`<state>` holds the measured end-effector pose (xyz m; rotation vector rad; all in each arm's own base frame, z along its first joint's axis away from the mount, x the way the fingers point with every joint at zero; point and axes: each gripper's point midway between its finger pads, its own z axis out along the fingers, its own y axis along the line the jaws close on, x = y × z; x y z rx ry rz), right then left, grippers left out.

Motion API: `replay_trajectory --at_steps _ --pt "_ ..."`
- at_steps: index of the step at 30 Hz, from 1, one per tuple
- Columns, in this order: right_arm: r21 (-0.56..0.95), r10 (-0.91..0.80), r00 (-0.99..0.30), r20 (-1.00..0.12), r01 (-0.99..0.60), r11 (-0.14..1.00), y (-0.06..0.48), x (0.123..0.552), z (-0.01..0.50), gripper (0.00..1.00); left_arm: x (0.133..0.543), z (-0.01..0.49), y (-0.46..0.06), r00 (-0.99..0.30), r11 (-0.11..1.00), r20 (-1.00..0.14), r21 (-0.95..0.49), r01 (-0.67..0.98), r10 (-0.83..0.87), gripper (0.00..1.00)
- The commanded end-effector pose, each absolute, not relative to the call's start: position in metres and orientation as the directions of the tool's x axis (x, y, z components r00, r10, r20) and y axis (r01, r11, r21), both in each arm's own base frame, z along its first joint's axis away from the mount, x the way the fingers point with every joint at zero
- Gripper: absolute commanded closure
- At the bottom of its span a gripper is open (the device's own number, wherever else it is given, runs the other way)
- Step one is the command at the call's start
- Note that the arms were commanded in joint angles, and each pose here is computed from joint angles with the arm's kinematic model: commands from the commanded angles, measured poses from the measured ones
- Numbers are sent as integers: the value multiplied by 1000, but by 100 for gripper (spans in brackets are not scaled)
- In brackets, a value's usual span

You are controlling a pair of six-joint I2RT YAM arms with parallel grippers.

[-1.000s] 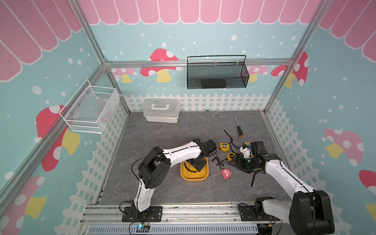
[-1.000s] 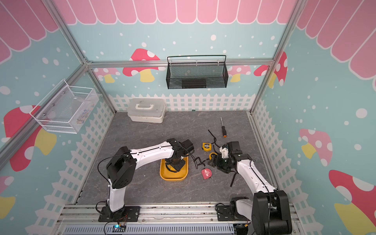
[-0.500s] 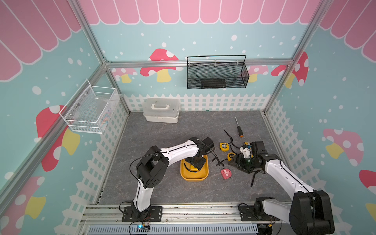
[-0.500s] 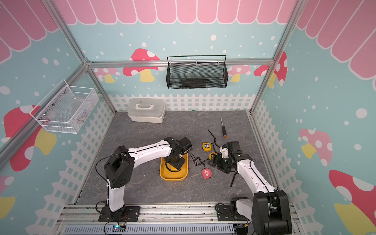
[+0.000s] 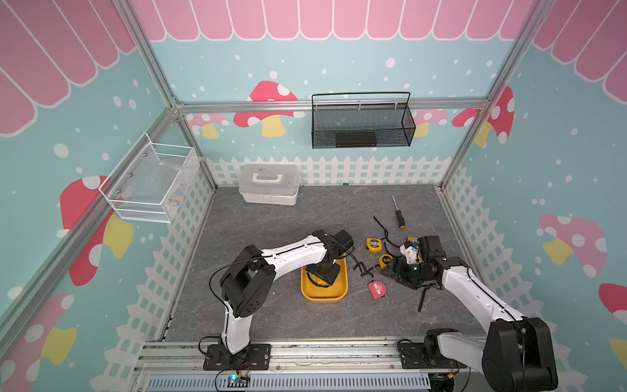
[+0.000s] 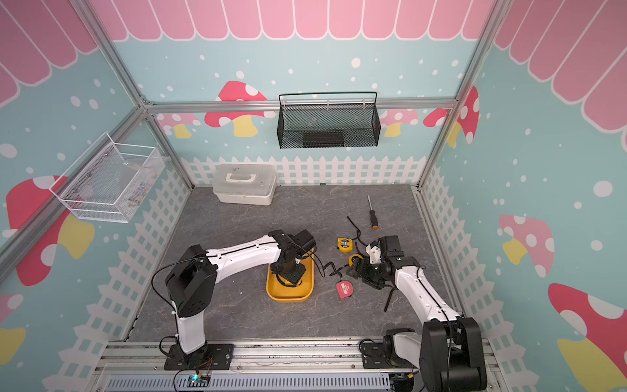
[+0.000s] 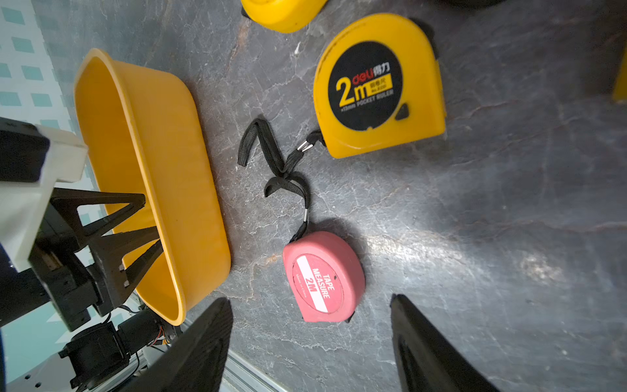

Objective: Take the tape measure out of the storage box
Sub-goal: Pick up the tape measure from the storage box.

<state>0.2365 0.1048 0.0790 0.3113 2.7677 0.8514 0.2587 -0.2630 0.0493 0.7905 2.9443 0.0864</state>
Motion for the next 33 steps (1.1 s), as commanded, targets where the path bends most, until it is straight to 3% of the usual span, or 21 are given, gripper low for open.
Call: replay_trajectory --at_steps 1,23,33 --pt "577 260 -952 -160 123 808 104 236 80 25 261 56 -268 -890 897 -119 35 440 441 34" --pt "580 251 -954 -164 113 807 105 237 81 24 269 48 -281 -935 952 -207 -42 302 288 33" --pt "582 252 -953 -168 111 806 105 237 82 23 263 51 -276 -890 908 -204 -8 419 408 32"
